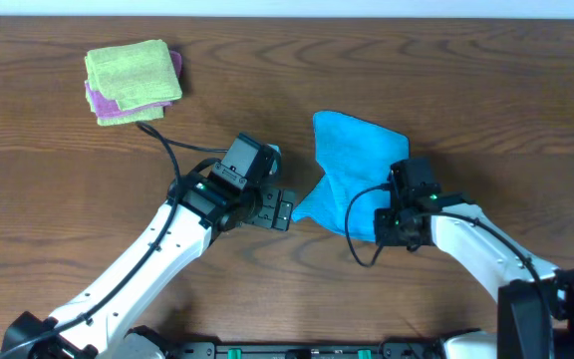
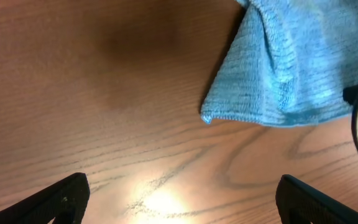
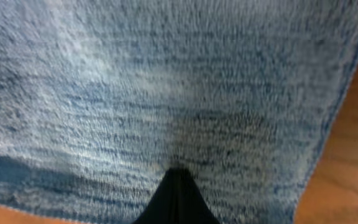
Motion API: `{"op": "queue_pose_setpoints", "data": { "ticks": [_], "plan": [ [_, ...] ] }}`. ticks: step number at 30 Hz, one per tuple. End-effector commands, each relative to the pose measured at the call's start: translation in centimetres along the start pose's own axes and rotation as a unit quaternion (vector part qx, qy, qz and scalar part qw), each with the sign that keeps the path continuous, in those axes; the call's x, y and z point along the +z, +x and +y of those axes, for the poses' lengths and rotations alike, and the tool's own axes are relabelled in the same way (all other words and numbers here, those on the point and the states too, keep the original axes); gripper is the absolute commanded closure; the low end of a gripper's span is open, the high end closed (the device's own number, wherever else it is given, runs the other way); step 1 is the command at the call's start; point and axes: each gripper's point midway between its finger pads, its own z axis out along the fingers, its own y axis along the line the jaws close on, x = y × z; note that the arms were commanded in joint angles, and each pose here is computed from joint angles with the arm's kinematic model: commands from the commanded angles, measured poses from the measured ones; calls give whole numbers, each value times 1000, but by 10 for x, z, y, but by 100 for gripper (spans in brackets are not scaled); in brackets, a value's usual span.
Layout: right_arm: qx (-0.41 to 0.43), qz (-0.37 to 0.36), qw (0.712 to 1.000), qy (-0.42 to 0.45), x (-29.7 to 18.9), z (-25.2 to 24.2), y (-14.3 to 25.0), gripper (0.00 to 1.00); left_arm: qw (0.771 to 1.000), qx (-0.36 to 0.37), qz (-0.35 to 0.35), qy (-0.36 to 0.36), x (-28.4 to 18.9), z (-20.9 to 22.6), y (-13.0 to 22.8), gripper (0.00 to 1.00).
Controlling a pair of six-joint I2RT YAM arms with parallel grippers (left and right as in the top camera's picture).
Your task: Fold the cloth
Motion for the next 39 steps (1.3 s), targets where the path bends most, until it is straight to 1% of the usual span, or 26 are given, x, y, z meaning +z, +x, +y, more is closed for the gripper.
{"op": "queue_pose_setpoints", "data": {
  "ticks": [1, 6, 9, 15, 18, 21, 24, 27, 32, 35, 37, 38, 39],
  "plan": [
    [8, 35, 999, 25, 16, -9, 17, 98, 1000, -5, -2, 2, -3, 0, 2, 3],
    [22, 41, 997, 66, 18, -27, 19, 99, 1000, -5, -2, 2, -3, 0, 2, 4],
    [45, 48, 994, 85, 16, -40, 23, 98, 1000, -3, -2, 2, -3, 0, 2, 4],
    [121, 73, 978, 151, 7, -83, 38, 98, 1000, 1, -6, 1, -3, 0, 1, 5],
    [141, 77, 974, 160, 5, -91, 41, 98, 1000, 2, -11, 3, -3, -1, -2, 5],
    [171, 82, 962, 198, -1, -104, 49, 98, 1000, 3, -16, 7, -2, -3, -5, 5],
    [175, 84, 960, 203, -2, -106, 51, 98, 1000, 4, -23, 16, 4, -5, -7, 5],
    [186, 86, 953, 222, -5, -111, 55, 98, 999, 6, -19, 44, 13, -15, -8, 5],
    [186, 85, 954, 218, -4, -110, 54, 99, 997, 9, -28, 64, 25, -23, -18, 5],
    [182, 85, 956, 214, -4, -109, 53, 98, 991, 20, -42, 129, 35, -46, -32, 5],
    [183, 85, 956, 214, -4, -109, 53, 99, 988, 22, -49, 147, 43, -53, -39, 4],
    [182, 85, 956, 213, -3, -109, 53, 99, 987, 22, -52, 154, 46, -55, -41, 5],
    [183, 86, 956, 211, -3, -108, 53, 98, 985, 24, -55, 163, 50, -58, -45, 15]
  ]
}}
